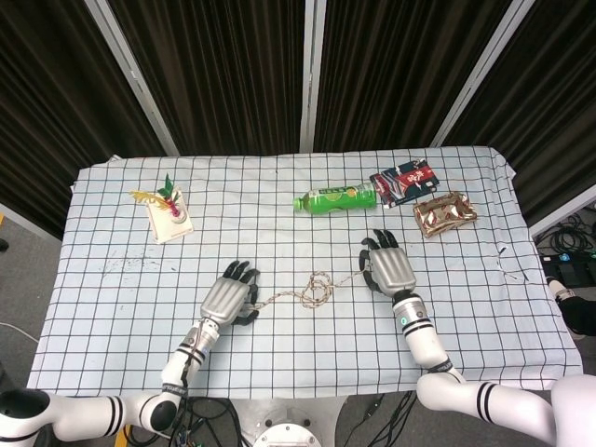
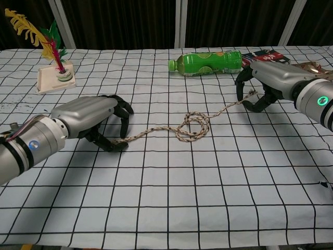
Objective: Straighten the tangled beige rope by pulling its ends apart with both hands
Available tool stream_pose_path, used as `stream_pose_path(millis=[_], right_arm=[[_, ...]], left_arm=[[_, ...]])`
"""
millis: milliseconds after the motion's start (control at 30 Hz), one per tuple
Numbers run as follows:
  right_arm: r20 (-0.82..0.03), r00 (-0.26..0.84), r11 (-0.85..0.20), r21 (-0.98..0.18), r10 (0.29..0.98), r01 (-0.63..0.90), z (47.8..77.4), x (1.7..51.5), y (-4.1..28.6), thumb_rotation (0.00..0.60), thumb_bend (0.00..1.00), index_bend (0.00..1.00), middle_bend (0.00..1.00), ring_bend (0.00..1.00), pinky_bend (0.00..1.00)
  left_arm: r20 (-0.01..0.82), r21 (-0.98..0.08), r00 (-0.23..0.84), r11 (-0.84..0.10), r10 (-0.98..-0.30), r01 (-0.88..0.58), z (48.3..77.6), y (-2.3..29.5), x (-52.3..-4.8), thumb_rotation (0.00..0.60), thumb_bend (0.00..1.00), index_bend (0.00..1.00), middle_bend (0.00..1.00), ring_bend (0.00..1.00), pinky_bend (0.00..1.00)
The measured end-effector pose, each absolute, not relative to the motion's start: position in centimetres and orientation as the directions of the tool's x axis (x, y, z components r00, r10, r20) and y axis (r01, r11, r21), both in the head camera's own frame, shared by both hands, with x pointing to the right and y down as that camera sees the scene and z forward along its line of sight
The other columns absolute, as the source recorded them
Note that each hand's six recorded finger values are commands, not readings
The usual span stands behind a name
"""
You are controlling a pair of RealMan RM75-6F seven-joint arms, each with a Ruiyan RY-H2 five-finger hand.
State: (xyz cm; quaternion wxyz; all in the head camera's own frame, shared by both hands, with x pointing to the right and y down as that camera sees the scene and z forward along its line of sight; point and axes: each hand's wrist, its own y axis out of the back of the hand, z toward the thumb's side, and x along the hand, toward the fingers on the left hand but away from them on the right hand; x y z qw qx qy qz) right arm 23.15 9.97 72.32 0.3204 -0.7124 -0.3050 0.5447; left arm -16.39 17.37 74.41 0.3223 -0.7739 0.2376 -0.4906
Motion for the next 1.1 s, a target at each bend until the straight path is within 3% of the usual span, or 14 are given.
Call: stream_pose_path(millis=[300, 567, 1100], right_arm=[[-0.587, 0.22, -0.614, -0.785, 0.779, 0.084, 72.55, 23.08, 10.2, 0.6, 0.49, 0.64, 0.2, 0.0, 0.0], [-0.588, 0.22, -0.615, -0.785, 0.779, 0.079, 72.63, 22.96, 10.21, 0.6, 0.49, 0.64, 0.2, 0.0, 0.0], [-0.576, 0.216, -0.602, -0.794, 0.789, 0.081, 72.07, 23.09, 9.89, 0.6, 0.49, 0.64, 0.2, 0.0, 0.0]], left_arm=[[0.609, -0.726, 0.413, -0.686, -0.677, -0.053, 74.49, 17.52, -16.34, 0.517, 0.35, 0.56, 0.15, 0.0, 0.0], [0.613, -0.719, 0.413, -0.692, -0.674, -0.06, 74.64, 17.62, -16.41, 0.572, 0.42, 0.59, 0.17, 0.0, 0.0], [0.587, -0.722, 0.437, -0.685, -0.682, -0.098, 73.94, 17.41, -16.6, 0.579, 0.51, 0.6, 0.17, 0.0, 0.0]])
